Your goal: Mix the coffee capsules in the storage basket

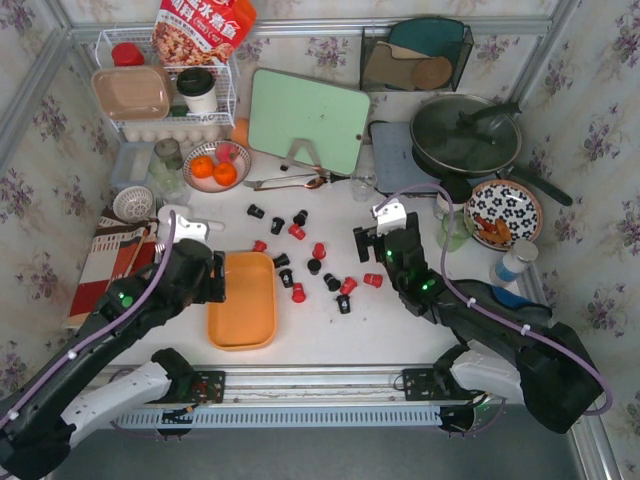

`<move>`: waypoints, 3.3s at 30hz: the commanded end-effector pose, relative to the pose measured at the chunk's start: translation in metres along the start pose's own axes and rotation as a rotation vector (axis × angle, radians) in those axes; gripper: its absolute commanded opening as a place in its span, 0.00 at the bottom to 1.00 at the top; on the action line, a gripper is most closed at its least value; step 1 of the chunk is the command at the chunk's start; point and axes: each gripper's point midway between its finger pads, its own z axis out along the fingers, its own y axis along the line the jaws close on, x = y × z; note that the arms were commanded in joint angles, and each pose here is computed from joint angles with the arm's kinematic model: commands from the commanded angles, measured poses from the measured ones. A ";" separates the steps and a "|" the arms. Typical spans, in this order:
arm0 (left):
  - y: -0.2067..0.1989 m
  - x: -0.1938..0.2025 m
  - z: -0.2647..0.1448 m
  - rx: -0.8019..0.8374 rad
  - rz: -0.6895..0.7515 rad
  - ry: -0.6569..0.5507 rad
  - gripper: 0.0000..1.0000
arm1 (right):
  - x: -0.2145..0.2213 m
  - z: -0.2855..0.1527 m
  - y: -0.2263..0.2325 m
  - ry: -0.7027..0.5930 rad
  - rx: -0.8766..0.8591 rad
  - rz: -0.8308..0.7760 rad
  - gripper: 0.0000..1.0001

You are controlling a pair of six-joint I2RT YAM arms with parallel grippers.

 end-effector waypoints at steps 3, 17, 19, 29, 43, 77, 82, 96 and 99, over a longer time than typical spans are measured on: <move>-0.006 0.022 0.015 -0.031 -0.112 0.182 0.71 | -0.012 -0.006 0.013 -0.144 -0.080 0.049 1.00; 0.012 0.077 0.057 -0.115 -0.315 0.442 0.56 | -0.018 -0.027 0.018 -0.247 -0.165 0.109 0.99; 0.015 0.083 0.061 -0.124 -0.335 0.455 0.56 | -0.017 -0.026 0.021 -0.243 -0.179 0.111 0.99; 0.023 0.102 0.078 -0.167 -0.391 0.466 0.45 | -0.016 -0.027 0.024 -0.230 -0.195 0.108 0.97; 0.026 0.108 0.085 -0.163 -0.399 0.408 0.24 | -0.011 -0.023 0.028 -0.201 -0.204 0.090 0.96; 0.022 -0.102 0.070 0.012 -0.705 -0.408 0.00 | -0.057 -0.035 0.089 -0.239 -0.307 0.230 0.90; 0.013 -0.114 0.085 0.058 -0.821 -0.436 0.00 | -0.075 -0.047 0.128 -0.280 -0.351 0.357 0.89; 0.004 -0.109 0.092 0.127 -0.929 -0.463 0.00 | -0.114 -0.068 0.184 -0.405 -0.480 0.720 0.79; 0.001 -0.108 0.093 0.143 -0.939 -0.464 0.00 | -0.118 -0.069 0.199 -0.416 -0.506 0.731 0.78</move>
